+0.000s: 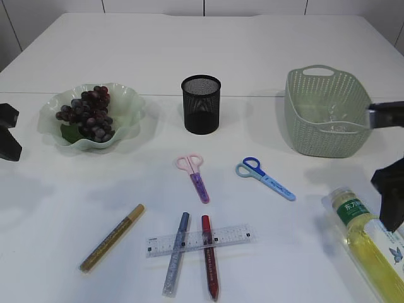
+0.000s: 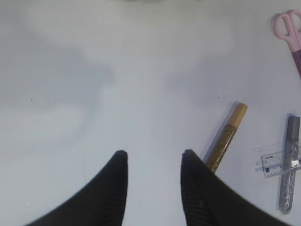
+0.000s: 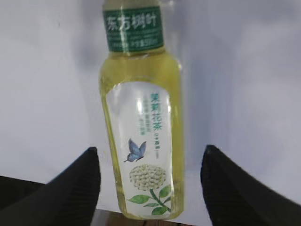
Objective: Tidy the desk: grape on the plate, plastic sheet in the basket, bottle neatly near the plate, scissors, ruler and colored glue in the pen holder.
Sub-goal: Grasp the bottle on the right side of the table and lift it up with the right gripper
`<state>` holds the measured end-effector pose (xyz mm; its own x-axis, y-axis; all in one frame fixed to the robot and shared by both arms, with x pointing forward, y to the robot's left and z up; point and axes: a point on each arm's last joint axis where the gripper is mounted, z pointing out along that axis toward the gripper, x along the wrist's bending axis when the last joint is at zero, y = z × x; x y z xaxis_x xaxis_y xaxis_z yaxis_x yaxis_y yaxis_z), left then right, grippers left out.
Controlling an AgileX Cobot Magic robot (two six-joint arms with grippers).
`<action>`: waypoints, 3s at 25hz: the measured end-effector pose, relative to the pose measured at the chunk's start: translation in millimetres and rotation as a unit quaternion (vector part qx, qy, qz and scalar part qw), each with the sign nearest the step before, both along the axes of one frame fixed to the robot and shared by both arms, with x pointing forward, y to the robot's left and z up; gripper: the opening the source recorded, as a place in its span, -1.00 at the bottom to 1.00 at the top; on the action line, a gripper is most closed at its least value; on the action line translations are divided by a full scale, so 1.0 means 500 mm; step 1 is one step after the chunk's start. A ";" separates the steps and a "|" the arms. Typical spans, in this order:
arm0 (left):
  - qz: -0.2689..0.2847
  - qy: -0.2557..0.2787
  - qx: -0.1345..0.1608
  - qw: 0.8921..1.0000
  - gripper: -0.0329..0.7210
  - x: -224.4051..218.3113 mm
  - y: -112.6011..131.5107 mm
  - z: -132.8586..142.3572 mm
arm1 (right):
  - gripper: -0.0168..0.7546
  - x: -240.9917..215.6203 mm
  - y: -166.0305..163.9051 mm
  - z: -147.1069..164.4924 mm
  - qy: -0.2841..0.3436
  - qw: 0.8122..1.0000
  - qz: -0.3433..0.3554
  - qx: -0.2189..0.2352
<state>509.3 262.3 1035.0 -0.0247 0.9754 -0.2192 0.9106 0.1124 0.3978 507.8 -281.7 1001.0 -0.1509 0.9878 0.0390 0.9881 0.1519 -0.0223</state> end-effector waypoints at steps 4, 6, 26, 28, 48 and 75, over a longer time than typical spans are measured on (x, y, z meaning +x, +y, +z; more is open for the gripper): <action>-0.001 0.000 0.001 1.000 -0.17 0.000 0.000 0.000 | 0.41 -0.016 0.039 -0.026 0.000 0.998 0.057 -0.028; -0.001 0.001 0.001 1.000 -0.17 0.000 0.000 0.000 | 0.48 -0.015 0.046 -0.030 -0.011 0.998 0.061 -0.034; -0.001 0.000 0.001 1.000 -0.17 0.000 0.000 0.000 | 0.74 0.020 0.052 -0.094 -0.011 0.997 0.061 -0.040; -0.001 -0.001 0.001 1.000 -0.17 0.000 0.000 0.000 | 0.75 0.024 0.052 -0.106 -0.006 0.997 0.058 -0.042; -0.002 -0.004 0.006 1.000 -0.17 0.001 0.002 0.000 | 0.59 0.044 0.051 -0.180 0.025 0.997 0.054 -0.057; -0.002 -0.004 0.007 1.000 -0.17 0.002 0.002 -0.001 | 0.23 0.013 0.090 -0.056 -0.063 0.988 0.120 0.071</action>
<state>510.2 263.1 1034.6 -0.0187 0.9782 -0.2066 0.9081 0.1031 0.4058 514.3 -236.6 973.0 -0.3922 0.9090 0.1409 0.9170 0.3743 0.1377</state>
